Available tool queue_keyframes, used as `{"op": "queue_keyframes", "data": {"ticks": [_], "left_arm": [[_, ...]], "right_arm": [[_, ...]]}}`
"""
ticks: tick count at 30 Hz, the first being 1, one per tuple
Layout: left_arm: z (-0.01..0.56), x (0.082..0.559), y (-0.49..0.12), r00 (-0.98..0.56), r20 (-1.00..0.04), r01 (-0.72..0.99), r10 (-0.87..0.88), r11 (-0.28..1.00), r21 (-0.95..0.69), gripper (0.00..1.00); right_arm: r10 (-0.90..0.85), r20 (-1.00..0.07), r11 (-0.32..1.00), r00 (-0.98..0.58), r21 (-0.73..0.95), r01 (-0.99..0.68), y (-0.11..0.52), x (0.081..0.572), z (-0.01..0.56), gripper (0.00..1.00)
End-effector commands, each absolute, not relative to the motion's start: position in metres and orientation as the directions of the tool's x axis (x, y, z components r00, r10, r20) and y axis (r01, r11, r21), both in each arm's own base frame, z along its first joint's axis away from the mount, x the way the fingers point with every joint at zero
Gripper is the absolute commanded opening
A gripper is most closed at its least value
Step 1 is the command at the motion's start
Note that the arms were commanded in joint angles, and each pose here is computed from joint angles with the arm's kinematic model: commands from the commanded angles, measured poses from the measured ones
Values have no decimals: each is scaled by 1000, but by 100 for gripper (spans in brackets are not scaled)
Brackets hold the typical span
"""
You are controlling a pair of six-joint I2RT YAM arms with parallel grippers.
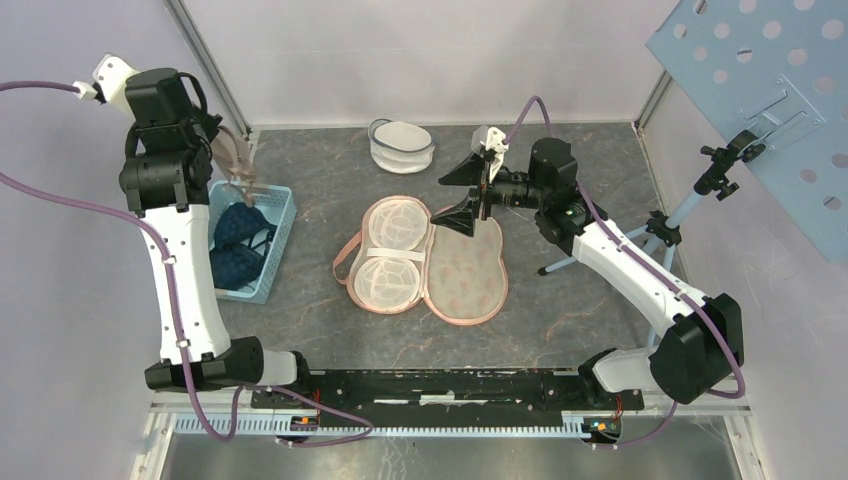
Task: Unzip the laundry bag and remove the bra
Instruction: Pick up the bra from the laundry bag, then place the bra in the bin.
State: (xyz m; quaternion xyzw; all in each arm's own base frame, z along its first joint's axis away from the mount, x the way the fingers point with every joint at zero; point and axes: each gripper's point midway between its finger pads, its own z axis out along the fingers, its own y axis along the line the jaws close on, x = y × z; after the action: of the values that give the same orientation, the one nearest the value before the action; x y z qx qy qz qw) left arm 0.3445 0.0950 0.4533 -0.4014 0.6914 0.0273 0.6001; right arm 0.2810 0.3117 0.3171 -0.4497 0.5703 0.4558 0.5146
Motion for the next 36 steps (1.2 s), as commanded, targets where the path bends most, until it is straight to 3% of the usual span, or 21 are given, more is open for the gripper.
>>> {"op": "queue_keyframes", "data": {"ticks": [1,21,29,36], "left_arm": [[449,347,111,130,-780,-606,-612,573,-551,2],[394,398,124,133,-585,-491,-800,459,-740,2],[350,401,140,154,-491,-540,-857,343,-769,2],[317,386,157,162,-469,-589,-868,297,-752,2]], "right_arm": [[-13,-999,170,-39,36,-985,310,277,330,98],[-18,-997,167,-70,66,-984,307,275,319,98],[-23,-996,175,-91,86,-981,308,281,313,98],[-22,-995,175,-99,93,-980,307,279,310,98]]}}
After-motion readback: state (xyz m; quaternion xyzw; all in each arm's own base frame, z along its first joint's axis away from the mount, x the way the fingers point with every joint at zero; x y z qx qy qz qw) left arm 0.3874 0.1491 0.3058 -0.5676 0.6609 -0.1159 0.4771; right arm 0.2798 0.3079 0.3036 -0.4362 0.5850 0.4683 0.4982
